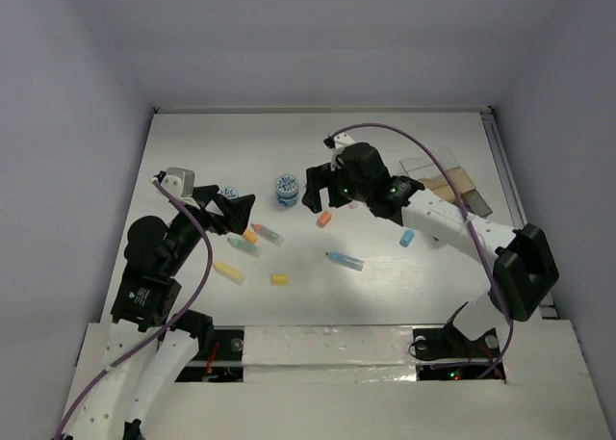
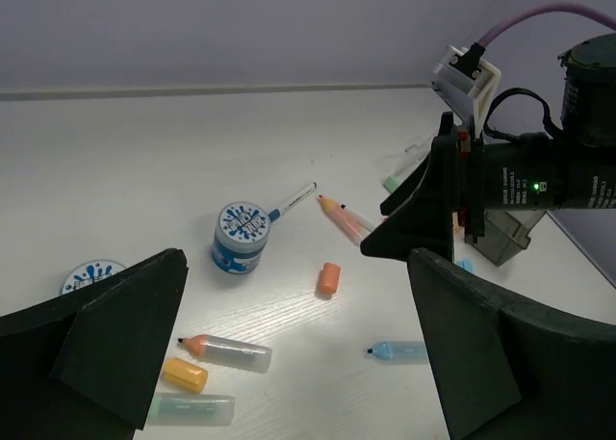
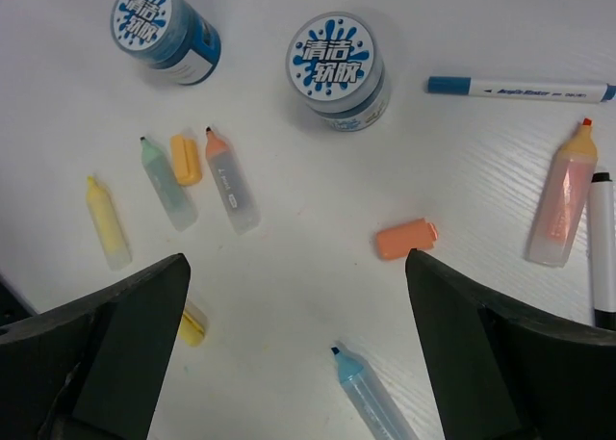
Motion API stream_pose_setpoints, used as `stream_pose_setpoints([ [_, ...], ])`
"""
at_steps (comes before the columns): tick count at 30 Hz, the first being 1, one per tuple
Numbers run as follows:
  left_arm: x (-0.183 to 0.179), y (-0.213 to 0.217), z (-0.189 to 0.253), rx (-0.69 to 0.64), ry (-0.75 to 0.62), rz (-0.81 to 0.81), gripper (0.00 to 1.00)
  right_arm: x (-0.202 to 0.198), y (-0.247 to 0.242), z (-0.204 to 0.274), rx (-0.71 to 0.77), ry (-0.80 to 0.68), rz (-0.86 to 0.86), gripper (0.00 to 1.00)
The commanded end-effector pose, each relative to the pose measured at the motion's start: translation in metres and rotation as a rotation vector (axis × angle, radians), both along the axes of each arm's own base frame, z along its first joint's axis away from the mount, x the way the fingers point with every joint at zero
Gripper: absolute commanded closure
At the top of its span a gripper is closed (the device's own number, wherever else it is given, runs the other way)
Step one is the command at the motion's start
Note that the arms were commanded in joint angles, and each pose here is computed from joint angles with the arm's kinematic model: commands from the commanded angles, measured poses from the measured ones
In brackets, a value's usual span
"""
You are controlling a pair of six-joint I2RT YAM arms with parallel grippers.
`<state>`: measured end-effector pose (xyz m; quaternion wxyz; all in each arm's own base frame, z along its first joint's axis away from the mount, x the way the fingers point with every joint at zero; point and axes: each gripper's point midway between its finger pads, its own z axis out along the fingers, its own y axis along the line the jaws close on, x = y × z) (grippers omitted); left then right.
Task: Sort the stationery into containers
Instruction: Pick up the stationery from the center of the board.
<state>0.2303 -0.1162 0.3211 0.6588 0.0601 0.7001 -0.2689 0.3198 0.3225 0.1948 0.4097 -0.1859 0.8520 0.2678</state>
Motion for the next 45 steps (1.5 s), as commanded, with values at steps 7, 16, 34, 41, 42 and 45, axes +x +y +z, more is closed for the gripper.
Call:
stream_pose_setpoints([
  [7, 0.002, 0.000, 0.010, -0.004, -0.035, -0.004, 0.01, 0.029, 0.010, 0.011, -0.048, -0.067, -0.033, 0.00],
  [16, 0.000, -0.003, 0.011, -0.010, -0.041, -0.024, 0.01, 0.060, 0.027, -0.021, -0.157, -0.026, -0.070, 0.00],
  [34, -0.002, -0.001, 0.014, -0.019, -0.050, -0.010, 0.01, 0.093, 0.078, -0.070, -0.311, 0.020, -0.004, 0.00],
  [41, -0.003, -0.001, 0.015, -0.020, -0.053, -0.012, 0.01, 0.103, 0.084, -0.085, -0.340, 0.020, -0.010, 0.06],
  [42, -0.003, -0.001, 0.014, -0.018, -0.052, -0.010, 0.01, 0.104, 0.085, -0.085, -0.338, 0.017, -0.012, 0.08],
  [45, -0.004, -0.003, 0.015, -0.020, -0.053, -0.021, 0.01, 0.102, 0.092, -0.089, -0.336, 0.016, 0.002, 0.21],
])
